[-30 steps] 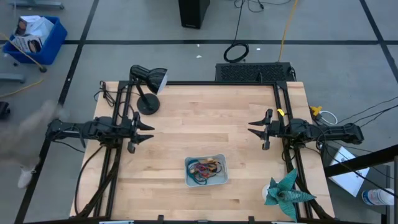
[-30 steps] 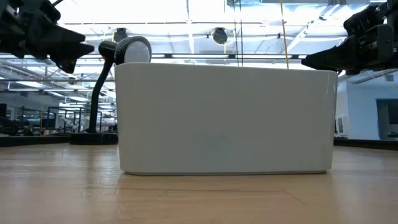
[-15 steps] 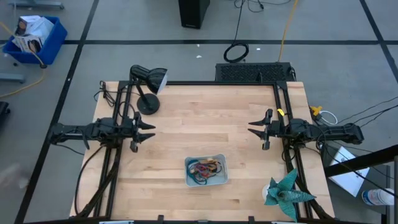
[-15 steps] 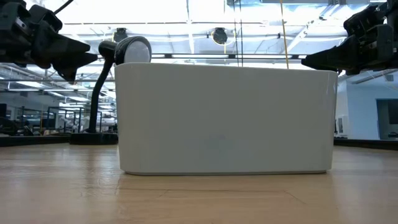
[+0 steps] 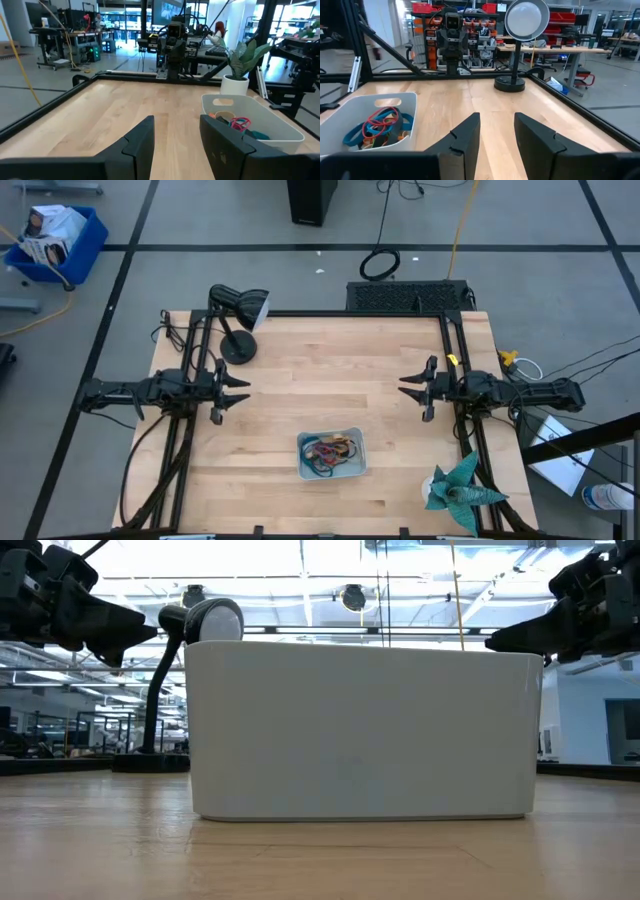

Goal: Pick and place rubber bands into bin
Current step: Return to Home Position

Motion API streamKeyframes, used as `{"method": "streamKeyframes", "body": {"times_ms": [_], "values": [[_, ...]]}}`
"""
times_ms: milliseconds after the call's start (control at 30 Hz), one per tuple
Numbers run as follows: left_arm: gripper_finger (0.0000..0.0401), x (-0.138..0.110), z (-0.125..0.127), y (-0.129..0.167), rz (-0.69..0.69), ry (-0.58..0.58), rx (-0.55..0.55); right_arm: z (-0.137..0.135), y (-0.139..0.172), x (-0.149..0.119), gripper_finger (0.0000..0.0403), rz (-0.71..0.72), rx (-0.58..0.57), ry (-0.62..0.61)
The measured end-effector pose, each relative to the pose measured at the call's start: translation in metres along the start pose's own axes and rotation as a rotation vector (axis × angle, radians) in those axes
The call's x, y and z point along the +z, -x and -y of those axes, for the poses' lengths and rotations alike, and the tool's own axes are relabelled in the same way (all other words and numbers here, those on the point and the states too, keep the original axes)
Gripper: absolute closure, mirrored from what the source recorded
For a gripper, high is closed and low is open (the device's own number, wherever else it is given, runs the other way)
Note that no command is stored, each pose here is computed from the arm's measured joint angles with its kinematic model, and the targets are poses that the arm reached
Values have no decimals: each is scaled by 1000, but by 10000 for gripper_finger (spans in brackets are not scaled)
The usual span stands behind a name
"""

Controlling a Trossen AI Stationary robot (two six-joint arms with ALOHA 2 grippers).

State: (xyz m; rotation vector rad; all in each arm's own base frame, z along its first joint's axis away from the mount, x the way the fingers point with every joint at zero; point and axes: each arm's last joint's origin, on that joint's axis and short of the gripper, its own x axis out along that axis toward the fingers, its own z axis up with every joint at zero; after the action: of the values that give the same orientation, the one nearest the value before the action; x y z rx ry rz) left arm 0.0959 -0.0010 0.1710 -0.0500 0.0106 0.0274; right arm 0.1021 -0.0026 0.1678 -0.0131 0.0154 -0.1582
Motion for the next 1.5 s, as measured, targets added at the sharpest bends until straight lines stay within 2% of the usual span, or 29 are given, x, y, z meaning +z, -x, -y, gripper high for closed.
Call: {"method": "streamKeyframes", "body": {"times_ms": [233, 500, 967, 1500], "values": [[238, 0, 0, 0, 0, 4, 0, 2, 0, 1, 286, 11, -66, -4], [237, 0, 0, 0, 0, 7, 0, 1, 0, -4, 287, -42, -45, -38], [237, 2, 0, 0, 29, 8, -1, 1, 0, -4, 287, -37, -47, -95], [238, 2, 0, 0, 34, 8, -1, 1, 0, -4, 287, -36, -47, -97]]}}
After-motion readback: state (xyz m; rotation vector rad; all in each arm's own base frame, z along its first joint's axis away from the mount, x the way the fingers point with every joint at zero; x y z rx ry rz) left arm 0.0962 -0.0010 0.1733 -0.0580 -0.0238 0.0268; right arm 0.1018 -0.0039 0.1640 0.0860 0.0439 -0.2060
